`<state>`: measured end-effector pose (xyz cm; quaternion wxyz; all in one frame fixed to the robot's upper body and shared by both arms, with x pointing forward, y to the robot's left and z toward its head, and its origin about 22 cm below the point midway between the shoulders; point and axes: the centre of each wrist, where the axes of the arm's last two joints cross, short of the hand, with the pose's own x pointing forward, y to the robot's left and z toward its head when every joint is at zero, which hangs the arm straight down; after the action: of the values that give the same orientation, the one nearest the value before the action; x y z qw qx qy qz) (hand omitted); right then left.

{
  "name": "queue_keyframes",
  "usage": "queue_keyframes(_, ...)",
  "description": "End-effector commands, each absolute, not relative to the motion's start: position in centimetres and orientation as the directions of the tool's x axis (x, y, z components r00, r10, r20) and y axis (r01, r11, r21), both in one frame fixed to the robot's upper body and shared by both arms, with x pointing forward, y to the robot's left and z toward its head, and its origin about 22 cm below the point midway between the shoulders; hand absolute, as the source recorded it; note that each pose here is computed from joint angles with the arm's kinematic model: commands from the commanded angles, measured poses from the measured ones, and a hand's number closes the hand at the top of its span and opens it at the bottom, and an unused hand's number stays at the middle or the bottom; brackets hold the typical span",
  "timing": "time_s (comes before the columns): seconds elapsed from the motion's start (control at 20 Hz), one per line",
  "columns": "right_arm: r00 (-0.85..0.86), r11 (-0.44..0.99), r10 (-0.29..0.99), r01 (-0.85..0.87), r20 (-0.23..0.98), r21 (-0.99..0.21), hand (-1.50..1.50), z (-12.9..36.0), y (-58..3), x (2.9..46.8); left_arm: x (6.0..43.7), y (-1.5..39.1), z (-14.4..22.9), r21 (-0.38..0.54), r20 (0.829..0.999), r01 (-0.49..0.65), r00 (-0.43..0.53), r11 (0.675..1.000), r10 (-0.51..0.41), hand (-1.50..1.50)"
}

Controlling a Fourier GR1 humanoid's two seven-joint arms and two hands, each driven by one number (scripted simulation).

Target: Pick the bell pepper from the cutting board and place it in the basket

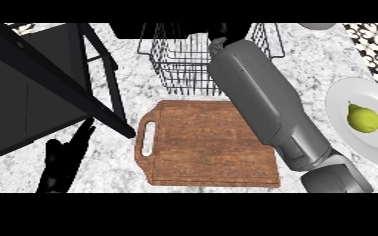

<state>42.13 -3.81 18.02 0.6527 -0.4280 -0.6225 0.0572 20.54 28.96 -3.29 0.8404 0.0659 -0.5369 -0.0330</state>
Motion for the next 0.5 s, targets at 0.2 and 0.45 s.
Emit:
queue_keyframes(0.2,0.206,0.559,0.693,0.452,0.691,-0.695,-1.50,18.0,-5.8,42.3,17.6,30.8,-4.5,0.147,0.837,-0.039,0.537,0.988,-0.103,0.00)
queue_keyframes(0.45,0.183,0.587,0.647,0.500,0.740,-0.637,-1.50,18.2,-6.4,41.8,19.8,29.0,-5.5,0.132,0.840,-0.049,0.536,0.990,-0.086,0.00)
